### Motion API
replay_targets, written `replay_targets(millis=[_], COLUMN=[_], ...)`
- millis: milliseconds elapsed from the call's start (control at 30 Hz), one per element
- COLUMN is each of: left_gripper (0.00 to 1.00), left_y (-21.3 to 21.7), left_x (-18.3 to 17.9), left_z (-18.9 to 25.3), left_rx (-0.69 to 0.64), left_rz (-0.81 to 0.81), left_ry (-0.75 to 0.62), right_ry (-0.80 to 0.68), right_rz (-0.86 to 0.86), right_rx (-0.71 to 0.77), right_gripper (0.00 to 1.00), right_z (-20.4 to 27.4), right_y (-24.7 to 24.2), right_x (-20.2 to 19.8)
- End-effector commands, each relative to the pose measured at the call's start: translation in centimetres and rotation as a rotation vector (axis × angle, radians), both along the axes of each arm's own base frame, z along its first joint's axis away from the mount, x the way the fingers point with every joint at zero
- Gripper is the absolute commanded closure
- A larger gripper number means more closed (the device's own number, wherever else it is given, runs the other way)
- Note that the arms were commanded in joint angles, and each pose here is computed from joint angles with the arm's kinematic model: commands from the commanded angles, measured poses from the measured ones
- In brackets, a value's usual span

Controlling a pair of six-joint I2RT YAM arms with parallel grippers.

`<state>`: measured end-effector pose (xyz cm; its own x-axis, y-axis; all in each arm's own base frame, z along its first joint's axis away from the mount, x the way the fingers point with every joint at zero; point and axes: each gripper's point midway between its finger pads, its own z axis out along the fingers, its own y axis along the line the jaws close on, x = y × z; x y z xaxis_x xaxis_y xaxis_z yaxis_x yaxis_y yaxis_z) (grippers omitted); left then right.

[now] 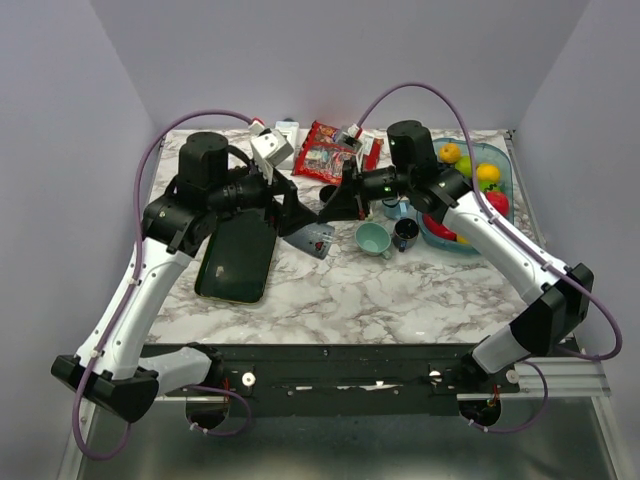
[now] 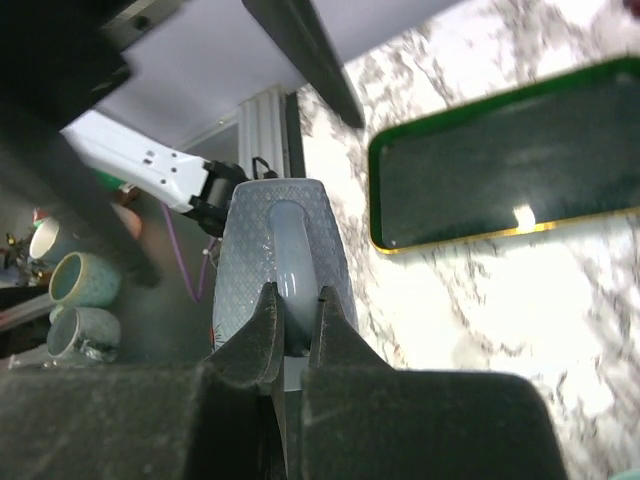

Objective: Turn the mug right side up

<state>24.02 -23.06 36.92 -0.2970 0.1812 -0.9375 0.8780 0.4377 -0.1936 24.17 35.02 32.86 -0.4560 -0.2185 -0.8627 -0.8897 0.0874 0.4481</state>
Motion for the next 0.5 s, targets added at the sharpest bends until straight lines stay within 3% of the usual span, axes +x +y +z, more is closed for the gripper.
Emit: replay_targets(millis=[0,233,467], left_gripper=[0.01,0.01,0.01], left_y=[1.2,4.8,6.8], left_x=[3.1,7.6,10.1], left_z=[1.9,1.2,-0.5], left_rx=[-0.064,-0.032,-0.015], left_rz=[0.198,0.529,0.723], left_ry=[-0.111,-0.139,-0.087], right_ry=[0.144,0.432,0.896], right_rz=[-0.14,-0.309,-0.666], right_rx=[-0.107,-0.243,-0.31], right_gripper=[0.99,0.99,0.99], right_z=[-2.4,-5.9,-10.7], right_y=[-0.8,-1.8,-3.9], right_x=[1.6,5.0,9.5])
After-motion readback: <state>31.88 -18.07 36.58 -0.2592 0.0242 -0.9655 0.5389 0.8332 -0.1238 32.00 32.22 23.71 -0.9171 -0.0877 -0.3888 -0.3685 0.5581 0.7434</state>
